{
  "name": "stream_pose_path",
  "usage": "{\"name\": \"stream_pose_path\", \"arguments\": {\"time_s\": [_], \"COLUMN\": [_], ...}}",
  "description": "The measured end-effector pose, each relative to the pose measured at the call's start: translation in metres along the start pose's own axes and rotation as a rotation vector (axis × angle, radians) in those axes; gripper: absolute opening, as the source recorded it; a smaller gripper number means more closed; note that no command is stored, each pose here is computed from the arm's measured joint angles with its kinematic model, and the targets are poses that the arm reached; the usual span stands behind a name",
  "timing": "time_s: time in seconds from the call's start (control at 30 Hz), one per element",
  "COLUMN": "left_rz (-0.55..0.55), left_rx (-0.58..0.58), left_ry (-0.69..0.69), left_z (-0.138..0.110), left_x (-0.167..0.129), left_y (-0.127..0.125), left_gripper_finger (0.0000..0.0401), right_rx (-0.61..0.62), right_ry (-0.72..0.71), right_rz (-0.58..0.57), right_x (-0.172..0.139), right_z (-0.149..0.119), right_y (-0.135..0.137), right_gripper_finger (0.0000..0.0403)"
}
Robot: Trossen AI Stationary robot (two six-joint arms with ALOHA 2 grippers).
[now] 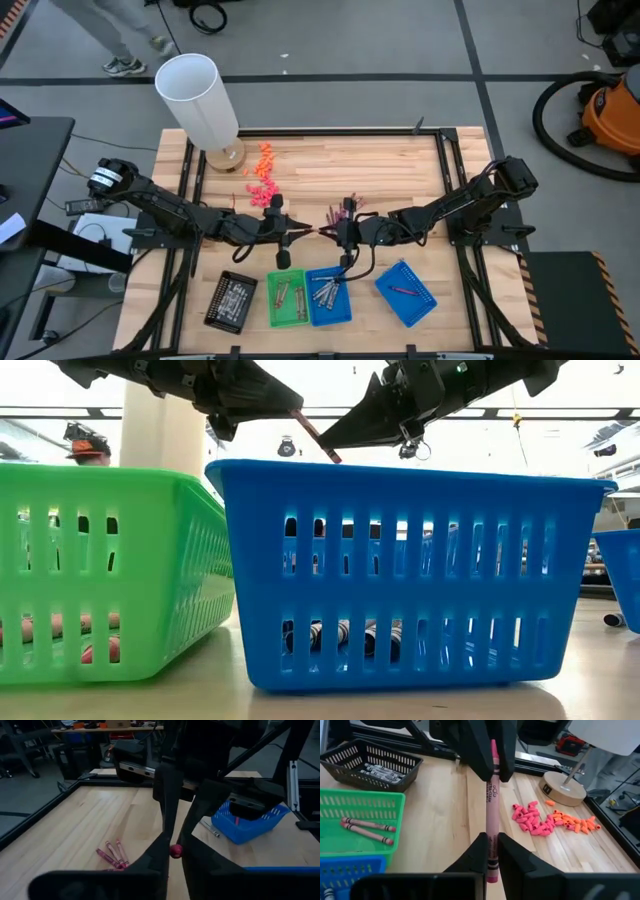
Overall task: Sort crayons
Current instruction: Put the pink crayon into the green bin
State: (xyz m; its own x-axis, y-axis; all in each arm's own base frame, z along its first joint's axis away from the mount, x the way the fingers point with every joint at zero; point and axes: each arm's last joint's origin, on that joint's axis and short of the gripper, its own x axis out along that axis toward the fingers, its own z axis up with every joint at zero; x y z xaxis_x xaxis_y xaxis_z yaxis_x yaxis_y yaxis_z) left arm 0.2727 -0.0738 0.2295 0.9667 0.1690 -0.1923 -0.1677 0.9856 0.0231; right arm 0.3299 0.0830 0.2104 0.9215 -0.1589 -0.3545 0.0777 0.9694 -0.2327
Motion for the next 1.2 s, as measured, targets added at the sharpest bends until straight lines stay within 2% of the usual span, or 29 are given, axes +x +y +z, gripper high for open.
{"name": "stream_pose_path", "arguments": {"time_s": [0.13, 0.4, 0.6, 0.8, 0.9, 1.03, 1.2], "left_rz": [-0.001, -0.015, -0.214, -0.439, -0.512, -0.497, -0.478], "left_rx": [-0.002, -0.051, -0.210, -0.398, -0.469, -0.490, -0.550], "left_ry": [0.006, 0.086, 0.210, 0.363, 0.480, 0.622, 0.693], "left_z": [-0.001, -0.008, -0.013, -0.015, -0.022, -0.038, -0.052], "left_x": [0.000, -0.002, -0.006, -0.012, -0.016, -0.019, -0.016], "left_y": [0.000, 0.001, -0.003, -0.007, -0.013, -0.022, -0.034], "left_gripper_finger": [0.0021, 0.0035, 0.0035, 0.0036, 0.0036, 0.0036, 0.0036], "right_rx": [0.003, 0.035, 0.024, 0.000, -0.001, -0.001, 0.009], "right_ry": [-0.007, -0.009, 0.065, 0.119, 0.119, 0.121, 0.126], "right_rz": [0.015, 0.102, 0.075, 0.026, 0.019, 0.018, 0.013], "right_x": [0.000, 0.000, 0.000, -0.001, -0.001, -0.001, 0.000], "right_z": [0.001, 0.001, -0.007, -0.012, -0.012, -0.012, -0.013], "right_y": [0.000, 0.003, 0.003, 0.001, 0.001, 0.001, 0.000], "right_gripper_finger": [0.0052, 0.0106, 0.0142, 0.0144, 0.0144, 0.0144, 0.0143]}}
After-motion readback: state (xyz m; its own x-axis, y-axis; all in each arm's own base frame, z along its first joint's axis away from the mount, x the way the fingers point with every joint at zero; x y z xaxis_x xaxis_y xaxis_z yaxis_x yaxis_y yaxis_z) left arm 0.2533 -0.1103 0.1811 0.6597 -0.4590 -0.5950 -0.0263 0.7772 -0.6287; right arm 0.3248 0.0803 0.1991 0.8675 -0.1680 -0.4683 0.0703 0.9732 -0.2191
